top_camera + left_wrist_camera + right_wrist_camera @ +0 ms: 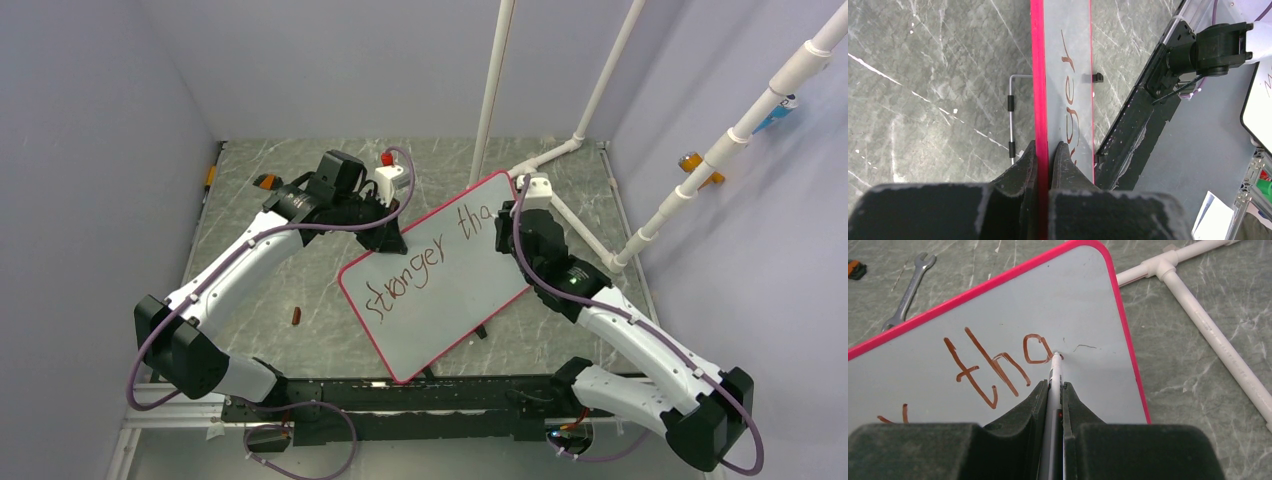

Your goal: Write a sentence on the whiteboard

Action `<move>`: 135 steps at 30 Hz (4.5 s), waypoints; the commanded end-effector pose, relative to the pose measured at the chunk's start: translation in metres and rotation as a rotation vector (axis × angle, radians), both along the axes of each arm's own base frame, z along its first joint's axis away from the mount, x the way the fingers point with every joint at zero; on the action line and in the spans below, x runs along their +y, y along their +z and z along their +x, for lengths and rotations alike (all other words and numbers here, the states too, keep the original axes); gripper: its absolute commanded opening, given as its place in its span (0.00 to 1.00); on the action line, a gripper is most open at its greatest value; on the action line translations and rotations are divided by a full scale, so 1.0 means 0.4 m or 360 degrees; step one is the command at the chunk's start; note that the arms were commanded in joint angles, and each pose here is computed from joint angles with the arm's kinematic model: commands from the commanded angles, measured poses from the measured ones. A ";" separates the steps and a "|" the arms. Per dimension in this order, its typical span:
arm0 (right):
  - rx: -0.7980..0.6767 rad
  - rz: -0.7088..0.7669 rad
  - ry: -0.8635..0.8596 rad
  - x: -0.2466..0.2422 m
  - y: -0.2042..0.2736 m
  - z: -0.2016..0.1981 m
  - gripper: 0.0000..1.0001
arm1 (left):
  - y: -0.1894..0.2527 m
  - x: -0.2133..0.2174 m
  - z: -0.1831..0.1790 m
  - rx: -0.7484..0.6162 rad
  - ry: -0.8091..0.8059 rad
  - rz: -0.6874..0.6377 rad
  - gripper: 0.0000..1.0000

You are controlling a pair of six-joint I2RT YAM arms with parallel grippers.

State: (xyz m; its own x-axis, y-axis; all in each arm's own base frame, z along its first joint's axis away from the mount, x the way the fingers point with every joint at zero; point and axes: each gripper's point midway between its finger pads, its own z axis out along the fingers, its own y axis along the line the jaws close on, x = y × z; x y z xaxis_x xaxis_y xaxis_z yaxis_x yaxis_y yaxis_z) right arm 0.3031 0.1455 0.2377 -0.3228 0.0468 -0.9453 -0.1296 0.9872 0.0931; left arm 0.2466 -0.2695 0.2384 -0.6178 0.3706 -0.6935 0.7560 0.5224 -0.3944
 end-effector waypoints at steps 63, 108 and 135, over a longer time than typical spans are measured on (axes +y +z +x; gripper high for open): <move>-0.0178 0.0416 0.0073 -0.077 0.132 0.060 0.00 | -0.006 0.046 0.092 -0.0441 0.0013 0.0247 0.00; 0.0001 0.0439 0.0230 -0.029 0.037 0.035 0.00 | -0.010 0.042 0.088 -0.0437 0.0003 0.0254 0.00; -0.0031 0.0382 0.0038 -0.084 0.055 0.048 0.00 | -0.010 0.040 0.085 -0.0442 -0.0003 0.0260 0.00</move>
State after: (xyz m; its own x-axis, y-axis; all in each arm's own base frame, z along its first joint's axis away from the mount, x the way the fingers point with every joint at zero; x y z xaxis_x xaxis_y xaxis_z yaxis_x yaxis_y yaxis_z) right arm 0.3090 0.1131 0.2244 -0.3842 0.2391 -0.8917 -0.1570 0.9349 0.3183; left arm 0.2449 -0.2719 0.2398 -0.6058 0.3758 -0.7013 0.7636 0.5222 -0.3798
